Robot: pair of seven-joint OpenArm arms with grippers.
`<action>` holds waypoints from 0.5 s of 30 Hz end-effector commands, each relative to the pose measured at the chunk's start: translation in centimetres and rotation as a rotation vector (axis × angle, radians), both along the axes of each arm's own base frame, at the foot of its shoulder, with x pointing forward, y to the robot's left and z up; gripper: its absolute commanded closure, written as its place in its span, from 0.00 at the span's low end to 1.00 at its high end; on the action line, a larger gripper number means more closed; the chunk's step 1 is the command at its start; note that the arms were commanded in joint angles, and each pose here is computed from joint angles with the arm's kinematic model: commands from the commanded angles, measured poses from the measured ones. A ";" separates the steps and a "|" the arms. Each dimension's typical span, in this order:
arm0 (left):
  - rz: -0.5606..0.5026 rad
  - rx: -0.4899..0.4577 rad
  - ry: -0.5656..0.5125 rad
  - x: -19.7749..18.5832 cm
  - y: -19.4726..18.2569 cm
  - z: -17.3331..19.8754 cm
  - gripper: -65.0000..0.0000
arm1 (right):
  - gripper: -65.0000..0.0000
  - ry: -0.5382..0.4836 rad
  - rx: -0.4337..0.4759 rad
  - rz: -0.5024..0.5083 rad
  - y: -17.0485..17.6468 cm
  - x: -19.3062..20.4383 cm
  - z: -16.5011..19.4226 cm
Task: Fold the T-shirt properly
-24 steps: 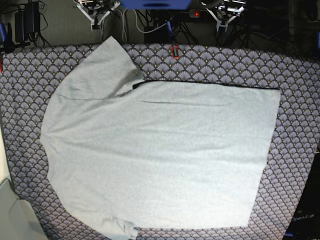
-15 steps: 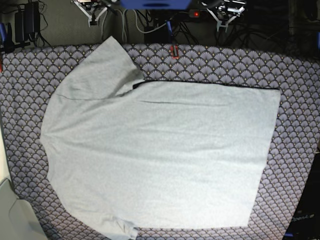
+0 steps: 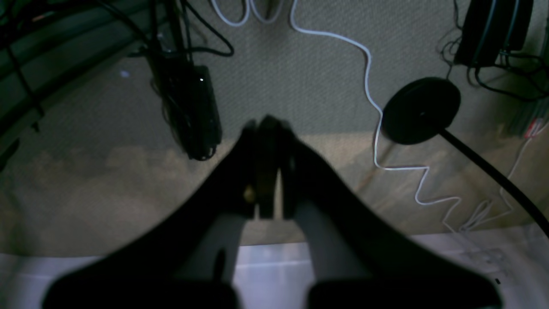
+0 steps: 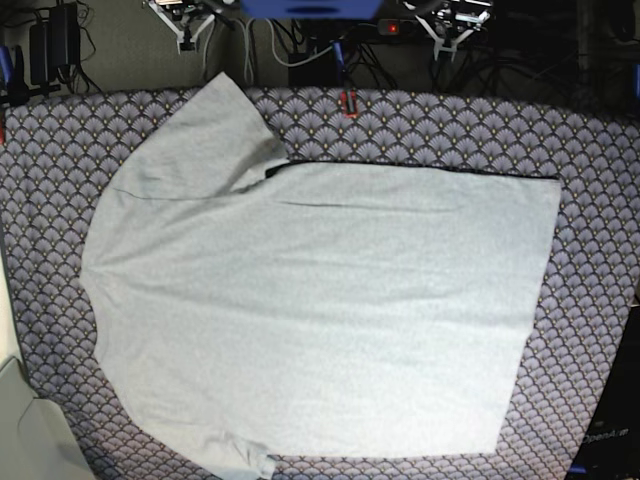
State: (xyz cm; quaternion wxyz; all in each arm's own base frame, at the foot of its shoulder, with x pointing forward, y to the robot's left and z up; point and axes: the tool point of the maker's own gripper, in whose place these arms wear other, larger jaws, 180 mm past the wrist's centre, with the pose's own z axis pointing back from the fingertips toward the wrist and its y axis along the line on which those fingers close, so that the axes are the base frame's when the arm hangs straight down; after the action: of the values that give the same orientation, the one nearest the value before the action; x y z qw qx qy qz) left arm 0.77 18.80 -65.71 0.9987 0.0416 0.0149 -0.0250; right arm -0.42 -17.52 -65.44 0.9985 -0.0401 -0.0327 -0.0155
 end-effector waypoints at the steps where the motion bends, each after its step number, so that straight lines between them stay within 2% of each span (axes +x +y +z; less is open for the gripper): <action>1: 0.000 0.007 -0.001 -0.1 0.4 0.1 1.00 | 1.00 -0.008 -0.002 -0.001 -0.3 0.0 0.1; 12: 0.001 0.006 -0.001 -0.1 0.4 0.1 1.00 | 1.00 -0.010 -0.002 0.000 -0.3 -0.2 0.1; 15: 0.002 0.007 -0.003 -1.0 0.5 0.2 1.00 | 1.00 -0.073 -0.006 0.011 -0.4 0.2 0.8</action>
State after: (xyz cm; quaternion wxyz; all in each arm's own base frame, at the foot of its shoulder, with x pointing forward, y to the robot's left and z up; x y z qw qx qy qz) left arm 0.71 18.76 -65.54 0.9988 0.0407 0.0034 -0.0252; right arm 0.56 -17.61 -64.65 0.9962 -0.0415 -0.0755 -0.0111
